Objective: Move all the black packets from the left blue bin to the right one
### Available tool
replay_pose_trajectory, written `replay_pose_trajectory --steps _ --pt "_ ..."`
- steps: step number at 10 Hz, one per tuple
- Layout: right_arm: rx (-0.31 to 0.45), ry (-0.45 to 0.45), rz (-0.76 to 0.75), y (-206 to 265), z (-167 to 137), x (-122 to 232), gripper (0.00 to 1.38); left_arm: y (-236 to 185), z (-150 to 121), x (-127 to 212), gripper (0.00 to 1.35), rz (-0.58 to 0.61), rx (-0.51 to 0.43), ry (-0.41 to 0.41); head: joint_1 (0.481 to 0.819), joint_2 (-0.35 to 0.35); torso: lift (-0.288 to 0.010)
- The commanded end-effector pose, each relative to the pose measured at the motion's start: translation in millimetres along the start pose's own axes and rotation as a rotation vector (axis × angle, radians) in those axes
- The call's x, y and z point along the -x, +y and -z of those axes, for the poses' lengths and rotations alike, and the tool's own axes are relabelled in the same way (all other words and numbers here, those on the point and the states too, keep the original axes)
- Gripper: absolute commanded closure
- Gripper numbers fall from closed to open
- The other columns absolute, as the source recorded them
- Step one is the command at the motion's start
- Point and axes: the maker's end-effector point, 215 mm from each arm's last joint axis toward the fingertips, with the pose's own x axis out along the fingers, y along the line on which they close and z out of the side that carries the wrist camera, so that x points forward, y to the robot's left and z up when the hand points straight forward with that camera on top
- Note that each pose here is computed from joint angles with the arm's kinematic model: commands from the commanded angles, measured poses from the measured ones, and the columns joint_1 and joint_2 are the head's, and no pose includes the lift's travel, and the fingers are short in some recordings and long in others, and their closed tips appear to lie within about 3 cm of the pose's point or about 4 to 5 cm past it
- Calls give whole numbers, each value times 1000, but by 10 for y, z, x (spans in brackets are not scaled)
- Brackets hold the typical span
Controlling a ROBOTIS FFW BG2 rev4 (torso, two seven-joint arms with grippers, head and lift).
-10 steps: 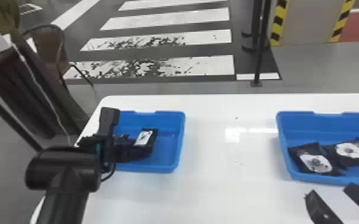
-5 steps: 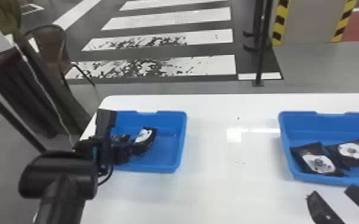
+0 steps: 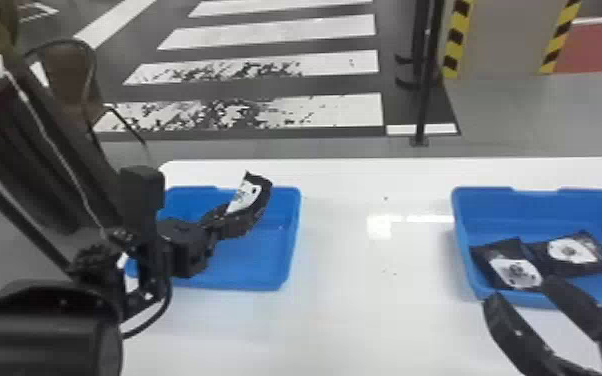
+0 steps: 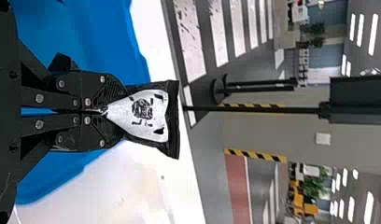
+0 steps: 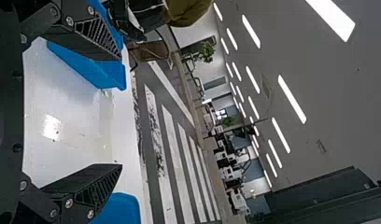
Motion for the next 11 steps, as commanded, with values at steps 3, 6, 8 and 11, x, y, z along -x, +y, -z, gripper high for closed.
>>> replay_pose_trajectory --steps 3,6,8,11 --pt "-39 -1 -114 185 -40 -335 228 -1062 -256 -90 1207 225 2 -108 695 90 -140" --pt "-102 -28 -213 419 -63 -713 225 -1647 -371 -131 1207 355 26 -143 695 29 -140" --pt "-102 -41 -236 407 -123 -895 225 -1926 -411 -139 1207 416 31 -149 695 8 -140" --pt "-90 -53 -256 360 -173 -1146 223 -2219 -425 -127 1207 483 50 -150 695 -25 -140"
